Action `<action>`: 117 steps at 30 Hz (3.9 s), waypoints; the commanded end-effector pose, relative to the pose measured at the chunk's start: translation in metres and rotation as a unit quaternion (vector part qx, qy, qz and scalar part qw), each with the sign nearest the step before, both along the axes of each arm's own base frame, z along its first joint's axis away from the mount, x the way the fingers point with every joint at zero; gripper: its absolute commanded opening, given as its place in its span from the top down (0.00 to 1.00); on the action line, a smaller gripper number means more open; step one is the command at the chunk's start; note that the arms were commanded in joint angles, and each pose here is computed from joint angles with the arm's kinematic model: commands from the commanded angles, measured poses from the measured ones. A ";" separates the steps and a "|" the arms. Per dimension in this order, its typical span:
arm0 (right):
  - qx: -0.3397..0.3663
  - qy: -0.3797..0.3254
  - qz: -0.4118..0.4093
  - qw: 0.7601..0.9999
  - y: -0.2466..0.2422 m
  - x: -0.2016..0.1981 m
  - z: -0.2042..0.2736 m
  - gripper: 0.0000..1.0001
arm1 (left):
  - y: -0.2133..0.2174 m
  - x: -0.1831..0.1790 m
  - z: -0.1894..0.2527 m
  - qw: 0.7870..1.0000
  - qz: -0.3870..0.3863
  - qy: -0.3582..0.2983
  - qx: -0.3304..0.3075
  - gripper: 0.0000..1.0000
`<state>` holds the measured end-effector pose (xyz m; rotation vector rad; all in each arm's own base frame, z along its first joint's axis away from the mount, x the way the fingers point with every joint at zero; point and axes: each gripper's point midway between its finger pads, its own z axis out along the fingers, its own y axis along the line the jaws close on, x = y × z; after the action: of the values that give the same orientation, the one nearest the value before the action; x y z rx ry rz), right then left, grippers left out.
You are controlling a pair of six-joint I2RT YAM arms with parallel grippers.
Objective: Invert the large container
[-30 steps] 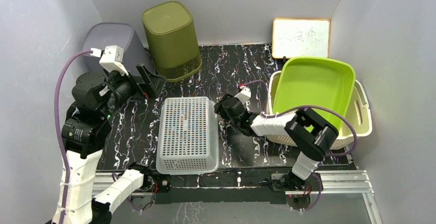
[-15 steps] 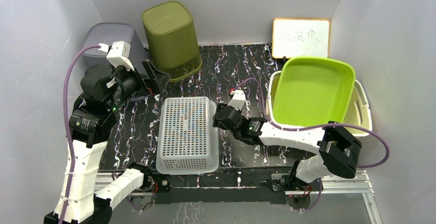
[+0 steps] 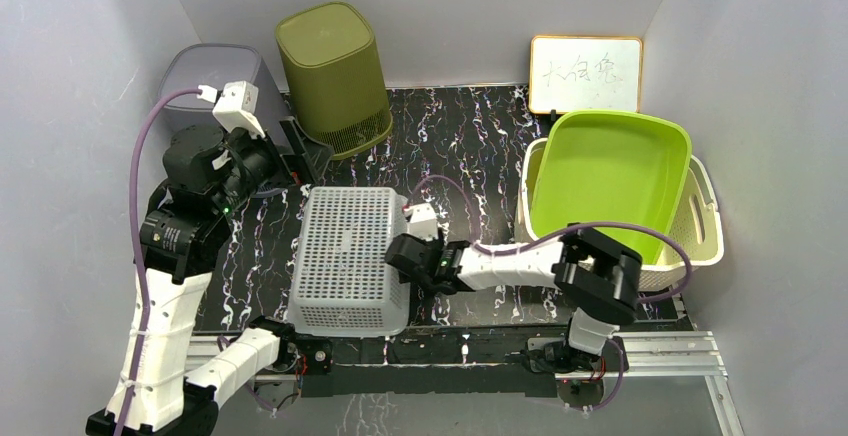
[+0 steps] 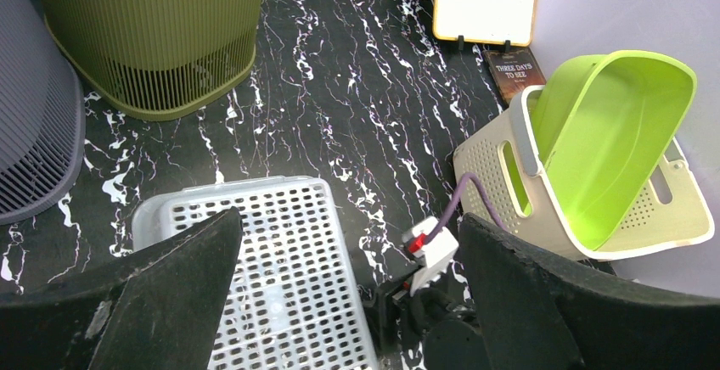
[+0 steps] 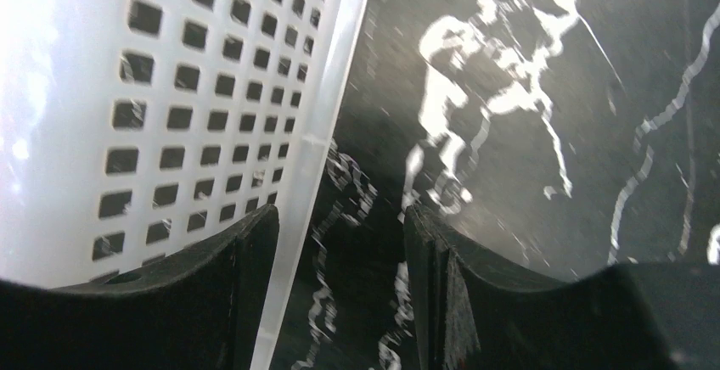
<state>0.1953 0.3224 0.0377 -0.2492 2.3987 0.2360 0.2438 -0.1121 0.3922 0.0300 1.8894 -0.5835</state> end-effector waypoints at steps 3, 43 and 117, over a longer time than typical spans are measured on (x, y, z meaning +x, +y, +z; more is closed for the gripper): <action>0.069 -0.071 0.061 0.993 0.091 0.037 0.036 0.46 | -0.002 -0.006 0.006 1.000 -0.008 -0.016 -0.012 0.02; 0.037 -0.203 0.049 0.977 0.074 0.114 0.162 0.43 | -0.004 -0.009 -0.003 1.000 -0.011 -0.006 -0.018 0.02; 0.214 -0.479 -0.107 0.844 -0.227 0.116 0.538 1.00 | -0.015 -0.013 -0.002 0.998 -0.037 -0.004 -0.042 0.02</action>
<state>0.3186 0.0607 0.5228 0.2690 1.4337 0.2313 0.2369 -0.1242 0.3603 0.0232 1.9378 -0.6771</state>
